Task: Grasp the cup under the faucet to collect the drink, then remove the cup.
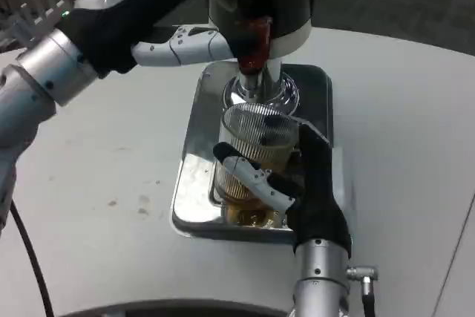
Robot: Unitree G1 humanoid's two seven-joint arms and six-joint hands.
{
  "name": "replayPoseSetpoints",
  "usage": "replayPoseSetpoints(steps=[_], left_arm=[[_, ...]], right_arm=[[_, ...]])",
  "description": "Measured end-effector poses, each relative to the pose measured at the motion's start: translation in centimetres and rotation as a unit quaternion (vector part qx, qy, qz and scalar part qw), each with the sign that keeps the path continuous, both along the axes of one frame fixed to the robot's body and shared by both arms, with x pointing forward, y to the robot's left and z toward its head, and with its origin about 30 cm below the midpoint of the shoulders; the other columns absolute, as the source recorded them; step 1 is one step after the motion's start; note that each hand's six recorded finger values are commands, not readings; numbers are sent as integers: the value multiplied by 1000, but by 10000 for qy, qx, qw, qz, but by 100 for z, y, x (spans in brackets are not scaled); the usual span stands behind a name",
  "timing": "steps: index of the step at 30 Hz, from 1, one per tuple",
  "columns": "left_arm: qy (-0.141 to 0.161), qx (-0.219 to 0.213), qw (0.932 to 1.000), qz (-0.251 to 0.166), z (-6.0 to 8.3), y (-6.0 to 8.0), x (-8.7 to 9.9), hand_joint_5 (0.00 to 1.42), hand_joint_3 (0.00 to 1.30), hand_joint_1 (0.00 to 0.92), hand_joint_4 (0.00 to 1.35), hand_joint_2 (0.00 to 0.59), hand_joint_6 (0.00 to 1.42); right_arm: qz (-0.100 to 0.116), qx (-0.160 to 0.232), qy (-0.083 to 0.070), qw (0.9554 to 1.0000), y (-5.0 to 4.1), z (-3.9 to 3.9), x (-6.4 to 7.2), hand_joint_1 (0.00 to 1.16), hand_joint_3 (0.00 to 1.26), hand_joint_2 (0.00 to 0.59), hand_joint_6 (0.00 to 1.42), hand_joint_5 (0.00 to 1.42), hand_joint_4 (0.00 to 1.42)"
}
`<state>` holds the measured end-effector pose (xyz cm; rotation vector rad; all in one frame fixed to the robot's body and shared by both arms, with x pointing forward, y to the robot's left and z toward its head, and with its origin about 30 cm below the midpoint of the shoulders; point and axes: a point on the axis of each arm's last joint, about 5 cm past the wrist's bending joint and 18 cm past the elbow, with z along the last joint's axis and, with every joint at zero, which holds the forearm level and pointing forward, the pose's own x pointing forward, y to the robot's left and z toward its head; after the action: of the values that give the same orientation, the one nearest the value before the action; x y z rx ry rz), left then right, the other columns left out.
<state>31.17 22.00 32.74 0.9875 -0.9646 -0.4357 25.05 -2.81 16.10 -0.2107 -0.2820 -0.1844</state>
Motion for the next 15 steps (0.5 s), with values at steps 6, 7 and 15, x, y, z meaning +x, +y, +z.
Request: replayPoseSetpoints(steps=[6, 7, 15], left_arm=[[-22, -323, 9995, 31, -31, 72, -35, 269, 111, 0, 102, 64, 349], [-26, -358, 9993, 43, -33, 79, -39, 270, 113, 0, 103, 64, 350], [-43, -857, 9960, 233, -96, 220, -111, 287, 124, 0, 126, 63, 370]], right_arm=[[100, 51, -123, 9999, -21, 54, -58, 786, 848, 164, 528, 930, 933], [120, 62, -154, 9998, -23, 69, -63, 786, 857, 164, 533, 939, 935], [169, 12, -185, 9997, -110, 69, -140, 794, 872, 148, 540, 959, 948]])
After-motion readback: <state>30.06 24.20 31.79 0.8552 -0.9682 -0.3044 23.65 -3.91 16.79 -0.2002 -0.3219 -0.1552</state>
